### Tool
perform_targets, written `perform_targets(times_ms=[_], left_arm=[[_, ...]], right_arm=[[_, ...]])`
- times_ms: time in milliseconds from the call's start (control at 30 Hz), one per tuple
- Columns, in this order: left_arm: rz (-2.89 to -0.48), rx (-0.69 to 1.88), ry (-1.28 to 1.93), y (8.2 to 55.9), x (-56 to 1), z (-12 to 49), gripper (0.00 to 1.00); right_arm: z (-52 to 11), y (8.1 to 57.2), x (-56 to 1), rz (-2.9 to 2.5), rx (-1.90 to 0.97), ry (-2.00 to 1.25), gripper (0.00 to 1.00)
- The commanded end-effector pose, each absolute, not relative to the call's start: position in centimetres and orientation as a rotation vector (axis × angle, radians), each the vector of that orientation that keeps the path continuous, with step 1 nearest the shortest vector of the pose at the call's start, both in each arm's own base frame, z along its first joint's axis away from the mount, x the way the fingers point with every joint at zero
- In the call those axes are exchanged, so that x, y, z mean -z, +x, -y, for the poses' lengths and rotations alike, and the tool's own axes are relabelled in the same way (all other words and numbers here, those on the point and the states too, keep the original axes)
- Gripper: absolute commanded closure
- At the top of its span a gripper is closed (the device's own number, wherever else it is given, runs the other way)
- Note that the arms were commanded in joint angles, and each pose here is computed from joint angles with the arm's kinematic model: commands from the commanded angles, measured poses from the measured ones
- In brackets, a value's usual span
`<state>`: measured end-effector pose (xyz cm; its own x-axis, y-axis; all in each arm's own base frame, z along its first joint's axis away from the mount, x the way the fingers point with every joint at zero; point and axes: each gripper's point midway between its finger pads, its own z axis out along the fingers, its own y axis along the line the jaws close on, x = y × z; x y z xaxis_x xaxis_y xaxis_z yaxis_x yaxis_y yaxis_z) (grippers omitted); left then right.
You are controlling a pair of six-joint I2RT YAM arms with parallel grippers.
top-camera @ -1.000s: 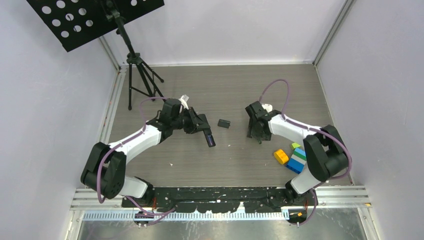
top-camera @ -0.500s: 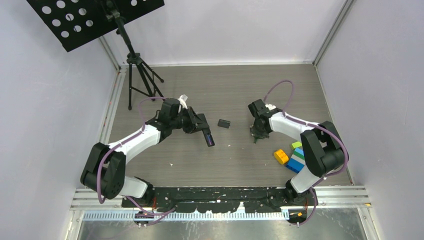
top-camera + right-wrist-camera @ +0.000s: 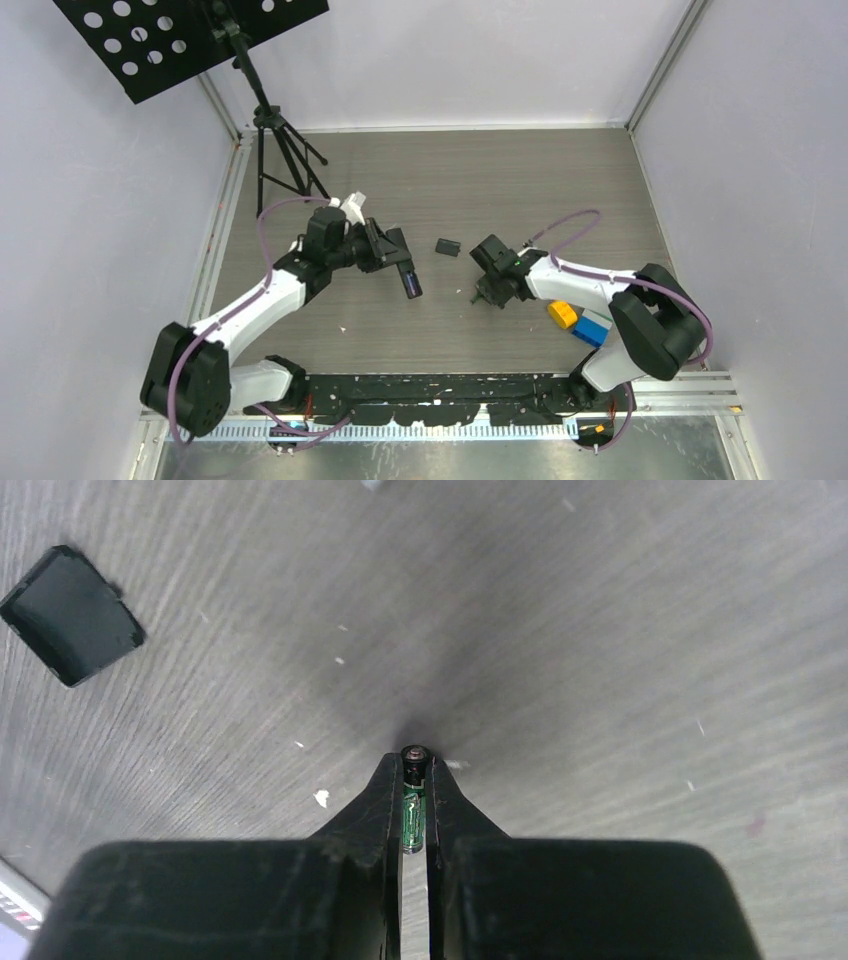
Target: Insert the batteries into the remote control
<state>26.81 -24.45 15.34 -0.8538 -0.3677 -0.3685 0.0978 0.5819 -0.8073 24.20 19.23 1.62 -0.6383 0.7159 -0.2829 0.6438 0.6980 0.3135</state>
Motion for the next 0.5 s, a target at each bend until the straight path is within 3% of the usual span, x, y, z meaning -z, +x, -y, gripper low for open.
perform_targets(times_ms=[0,67,133,200,267,367,467], left_arm=[[-2.141,1.183,-0.089,26.8,-18.0,23.5,1.0],[-2.13,1.174,-0.09,26.3,-18.1,23.1,1.0],[-2.112,1.186,-0.084,25.9,-18.6,23.0,1.0],[-2.098,1.197,-0.094,25.7,-18.8,22.9,1.0],[-2.089,1.205,-0.1,25.6,-18.9,22.8,1.0],[-2.094,1.194,-0.093,25.5,-19.1,22.7,1.0],[-2.107,1.166,-0.084,25.5,-19.2,22.5,1.0]], right_arm=[[-18.4,23.9,-2.2,-2.269,-0.277,1.437,0.99],[-18.5,24.4,-2.9,-2.242,-0.283,1.446,0.94],[-18.2,24.9,-3.6,-2.227,-0.253,1.428,0.82],[-17.9,24.9,-4.1,-2.234,-0.22,1.402,0.58],[-18.0,25.4,-5.1,-2.244,-0.237,1.324,0.45],[-18.3,26.2,-7.0,-2.284,-0.304,1.106,0.39],[-19.6,26.6,-9.0,-2.386,-0.387,0.678,0.36]])
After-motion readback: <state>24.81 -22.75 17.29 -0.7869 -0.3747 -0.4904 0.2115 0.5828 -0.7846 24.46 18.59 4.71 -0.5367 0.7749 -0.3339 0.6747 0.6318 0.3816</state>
